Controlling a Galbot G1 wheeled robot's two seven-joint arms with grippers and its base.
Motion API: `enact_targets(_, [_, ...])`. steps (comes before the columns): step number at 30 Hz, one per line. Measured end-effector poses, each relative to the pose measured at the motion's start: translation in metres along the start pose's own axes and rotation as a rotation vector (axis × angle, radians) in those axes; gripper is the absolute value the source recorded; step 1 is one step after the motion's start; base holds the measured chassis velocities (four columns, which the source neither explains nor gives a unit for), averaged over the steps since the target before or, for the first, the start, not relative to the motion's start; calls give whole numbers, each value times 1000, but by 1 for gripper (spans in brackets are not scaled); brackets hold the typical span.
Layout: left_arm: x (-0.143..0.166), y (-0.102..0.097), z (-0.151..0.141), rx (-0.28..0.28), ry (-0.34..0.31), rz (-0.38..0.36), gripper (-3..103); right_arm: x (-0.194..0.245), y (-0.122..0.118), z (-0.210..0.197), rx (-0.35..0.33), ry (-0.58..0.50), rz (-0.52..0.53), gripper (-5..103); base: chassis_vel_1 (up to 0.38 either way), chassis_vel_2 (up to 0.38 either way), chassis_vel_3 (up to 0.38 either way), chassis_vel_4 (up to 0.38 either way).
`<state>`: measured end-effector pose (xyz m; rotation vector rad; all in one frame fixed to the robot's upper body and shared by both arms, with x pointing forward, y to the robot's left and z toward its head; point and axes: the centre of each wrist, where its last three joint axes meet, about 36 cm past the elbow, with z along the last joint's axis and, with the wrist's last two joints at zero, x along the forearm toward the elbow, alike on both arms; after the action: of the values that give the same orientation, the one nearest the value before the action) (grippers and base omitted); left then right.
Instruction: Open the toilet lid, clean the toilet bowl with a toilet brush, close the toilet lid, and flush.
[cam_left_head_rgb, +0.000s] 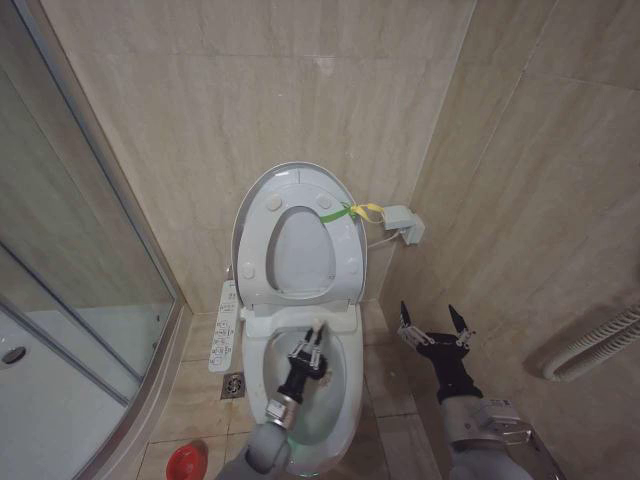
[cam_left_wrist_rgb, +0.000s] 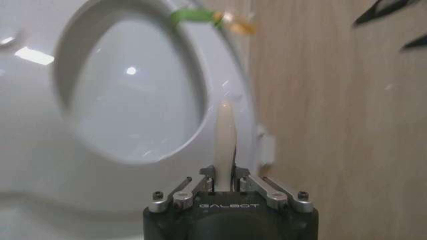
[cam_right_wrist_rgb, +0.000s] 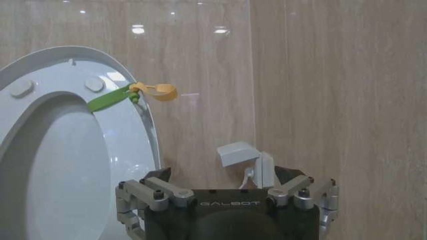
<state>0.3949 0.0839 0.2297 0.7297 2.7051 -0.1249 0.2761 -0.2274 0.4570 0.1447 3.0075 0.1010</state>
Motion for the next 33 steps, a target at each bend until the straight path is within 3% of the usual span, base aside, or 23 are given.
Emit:
enact_targets(4, [-5, -14, -3, 20, -13, 20, 18, 0, 0, 0, 0, 0, 0, 100, 0, 0, 0, 0])
enact_targets(8, [-4, -8, 7, 5, -1, 16, 18, 0, 0, 0, 0, 0, 0, 100, 0, 0, 0, 0])
enact_targets(16, [18, 33, 46, -56, 80, -36, 18, 0, 0, 0, 0, 0, 0, 100, 0, 0, 0, 0])
enact_targets(20, [24, 45, 51, -71, 96, -51, 18, 0, 0, 0, 0, 0, 0, 100, 0, 0, 0, 0])
enact_targets(25, [20, 39, 44, -55, 71, -49, 18, 0, 0, 0, 0, 0, 0, 100, 0, 0, 0, 0])
enact_targets(33, [4, 5, 23, -4, 31, -14, 18, 0, 0, 0, 0, 0, 0, 100, 0, 0, 0, 0])
